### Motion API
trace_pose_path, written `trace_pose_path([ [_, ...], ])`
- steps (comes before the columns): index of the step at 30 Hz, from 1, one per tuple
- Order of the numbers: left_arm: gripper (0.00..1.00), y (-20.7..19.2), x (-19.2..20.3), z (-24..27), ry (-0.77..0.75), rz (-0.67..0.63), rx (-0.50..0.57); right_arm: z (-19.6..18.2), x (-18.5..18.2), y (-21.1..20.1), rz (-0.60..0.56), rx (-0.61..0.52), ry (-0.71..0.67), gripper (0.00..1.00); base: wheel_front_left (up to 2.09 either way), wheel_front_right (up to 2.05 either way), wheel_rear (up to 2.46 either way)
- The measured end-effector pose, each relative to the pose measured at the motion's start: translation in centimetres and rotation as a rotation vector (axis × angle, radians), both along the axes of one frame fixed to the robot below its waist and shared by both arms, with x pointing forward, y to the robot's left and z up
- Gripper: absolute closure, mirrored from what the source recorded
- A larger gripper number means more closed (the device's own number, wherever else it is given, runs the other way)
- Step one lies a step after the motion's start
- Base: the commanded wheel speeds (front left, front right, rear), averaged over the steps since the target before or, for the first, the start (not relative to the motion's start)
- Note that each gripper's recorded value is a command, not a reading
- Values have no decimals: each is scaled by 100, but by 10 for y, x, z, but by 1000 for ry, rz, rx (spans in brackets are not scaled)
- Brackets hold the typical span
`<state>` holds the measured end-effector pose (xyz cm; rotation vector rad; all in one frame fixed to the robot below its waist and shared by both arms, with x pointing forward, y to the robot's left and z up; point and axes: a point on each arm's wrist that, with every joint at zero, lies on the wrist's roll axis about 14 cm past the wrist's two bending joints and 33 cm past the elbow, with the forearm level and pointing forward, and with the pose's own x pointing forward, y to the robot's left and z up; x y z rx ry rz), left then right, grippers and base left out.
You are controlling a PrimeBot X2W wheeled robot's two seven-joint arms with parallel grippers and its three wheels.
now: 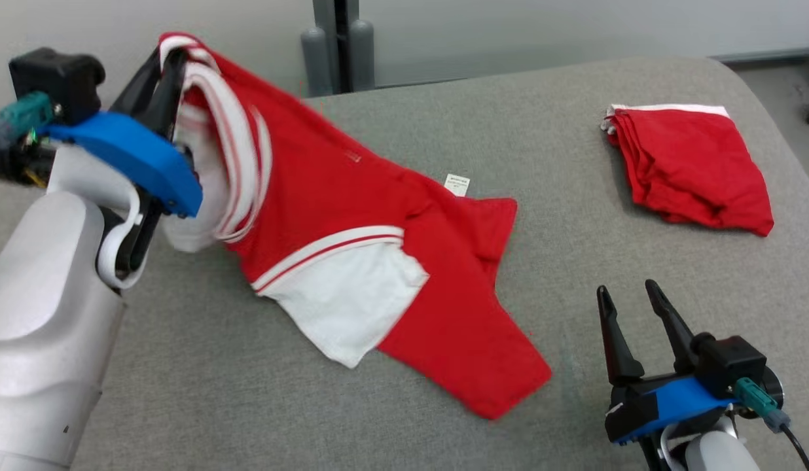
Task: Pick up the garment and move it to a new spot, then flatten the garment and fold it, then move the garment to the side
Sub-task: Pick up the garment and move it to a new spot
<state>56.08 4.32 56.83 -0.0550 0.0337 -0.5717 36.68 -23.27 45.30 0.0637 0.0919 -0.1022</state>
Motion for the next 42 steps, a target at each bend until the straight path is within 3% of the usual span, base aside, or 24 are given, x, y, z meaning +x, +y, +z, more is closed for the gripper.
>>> trace_pose_path([
  [1,100,6,3,-23,51,21,12,-3,2,0,0,0,8,0,0,0,0],
  [2,90,14,7,-44,98,51,27,-5,4,0,1,0,15,0,0,0,0],
  [3,55,21,10,-61,131,77,45,-7,6,0,2,-2,22,0,0,0,0],
  [4,0,30,14,-77,159,107,68,-10,8,0,2,-3,30,0,0,0,0],
  [10,0,54,15,-114,208,188,101,-12,11,-2,-1,-2,34,0,0,0,0],
  [17,0,59,-3,-88,116,175,96,-1,12,10,34,-2,1,0,0,0,0],
  [25,0,74,-55,-74,80,194,34,13,7,30,97,-8,-43,0,0,0,0],
  [42,0,85,-179,-111,154,349,-111,4,-24,47,143,-3,-18,0,0,0,0],
])
